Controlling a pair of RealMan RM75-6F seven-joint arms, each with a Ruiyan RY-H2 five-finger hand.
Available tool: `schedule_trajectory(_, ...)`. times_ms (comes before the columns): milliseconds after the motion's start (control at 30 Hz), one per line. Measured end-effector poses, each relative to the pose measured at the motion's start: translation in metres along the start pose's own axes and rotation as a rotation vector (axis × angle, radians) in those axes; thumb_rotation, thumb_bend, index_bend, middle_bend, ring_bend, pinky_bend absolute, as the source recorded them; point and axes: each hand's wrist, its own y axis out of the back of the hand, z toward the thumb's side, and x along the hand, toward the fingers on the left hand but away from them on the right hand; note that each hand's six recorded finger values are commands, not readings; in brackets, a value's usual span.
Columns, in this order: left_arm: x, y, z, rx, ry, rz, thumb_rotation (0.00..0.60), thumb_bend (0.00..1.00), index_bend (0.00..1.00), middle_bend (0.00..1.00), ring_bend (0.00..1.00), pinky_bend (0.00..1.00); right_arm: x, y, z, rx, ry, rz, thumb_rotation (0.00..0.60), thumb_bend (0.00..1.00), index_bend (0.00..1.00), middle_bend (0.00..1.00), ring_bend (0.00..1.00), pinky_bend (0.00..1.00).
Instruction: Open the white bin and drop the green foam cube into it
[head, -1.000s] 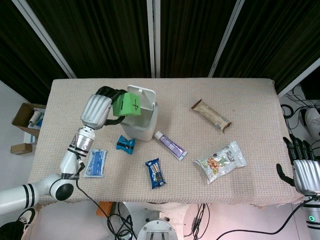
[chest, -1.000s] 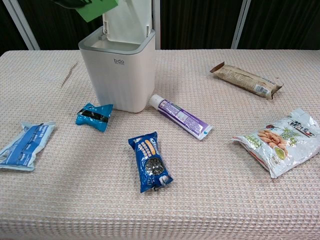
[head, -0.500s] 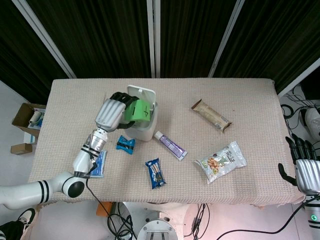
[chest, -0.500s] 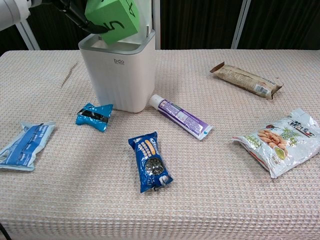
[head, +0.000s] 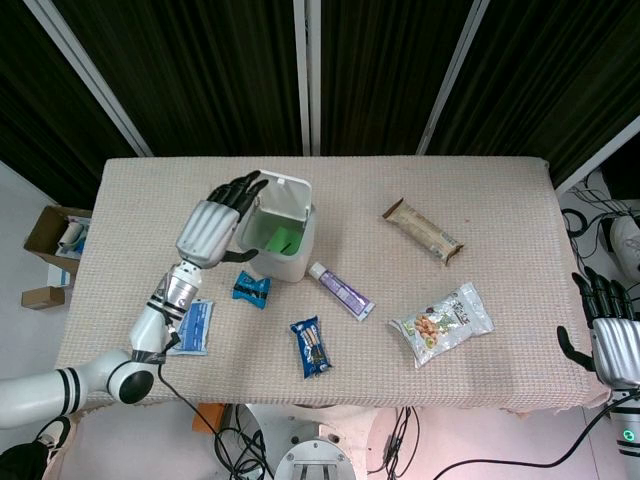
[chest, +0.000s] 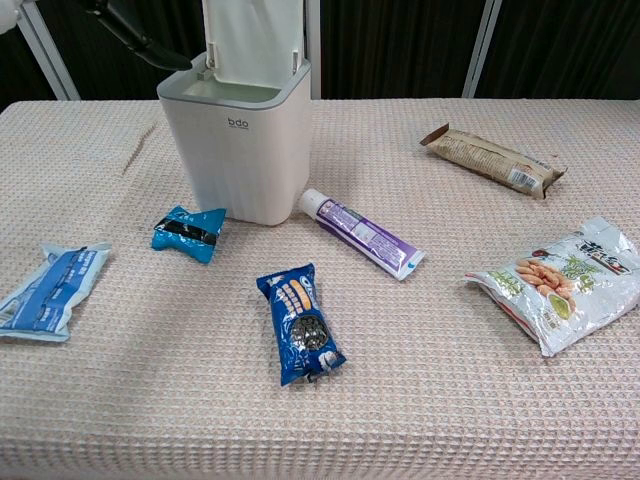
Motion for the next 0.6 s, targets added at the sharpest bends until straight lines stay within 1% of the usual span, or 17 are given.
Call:
schedule_trajectory(33, -0.005, 0.002, -0.002, 0.008, 0.0, 0.001, 0.589, 0.11, 0.0, 0.01, 0.08, 0.19, 0.0, 0.0, 0.0, 0.0, 0.0, 0.0, 0.6, 0.35, 0.0, 0.0, 0.0, 0.0)
schedule_trajectory(133, -0.031, 0.01, -0.015, 0.062, 0.012, -0.002, 0.5, 0.1, 0.03, 0.02, 0.08, 0.19, 0.001, 0.001, 0.0, 0.001, 0.003, -0.004, 0.6, 0.35, 0.0, 0.0, 0.0, 0.0)
schedule_trajectory(167, -0.045, 0.011, -0.023, 0.091, 0.023, -0.008, 0.481, 0.09, 0.04, 0.02, 0.08, 0.19, 0.002, 0.001, 0.0, 0.003, 0.003, -0.004, 0.6, 0.35, 0.0, 0.0, 0.0, 0.0)
schedule_trajectory(233, -0.069, 0.012, -0.036, 0.137, 0.044, -0.019, 0.475, 0.09, 0.05, 0.03, 0.08, 0.19, 0.002, 0.001, -0.001, 0.008, 0.003, -0.001, 0.6, 0.35, 0.0, 0.0, 0.0, 0.0)
schedule_trajectory(300, -0.106, 0.009, -0.052, 0.191, 0.074, -0.035, 0.472, 0.09, 0.06, 0.04, 0.08, 0.19, 0.002, 0.001, 0.0, 0.01, 0.003, 0.001, 0.6, 0.35, 0.0, 0.0, 0.0, 0.0)
schedule_trajectory(333, -0.115, 0.008, -0.056, 0.203, 0.083, -0.039, 0.471, 0.09, 0.06, 0.04, 0.08, 0.19, 0.002, 0.0, 0.0, 0.012, 0.003, 0.002, 0.6, 0.35, 0.0, 0.0, 0.0, 0.0)
schedule_trajectory(467, -0.183, 0.0, -0.084, 0.267, 0.157, -0.073, 0.47, 0.09, 0.07, 0.04, 0.08, 0.19, 0.002, -0.002, 0.001, 0.025, 0.001, 0.012, 0.6, 0.35, 0.0, 0.0, 0.0, 0.0)
schedule_trajectory(600, -0.225, 0.0, -0.114, 0.289, 0.243, -0.065, 0.469, 0.09, 0.07, 0.04, 0.08, 0.19, 0.001, -0.006, 0.002, 0.058, -0.007, 0.029, 0.6, 0.35, 0.0, 0.0, 0.0, 0.0)
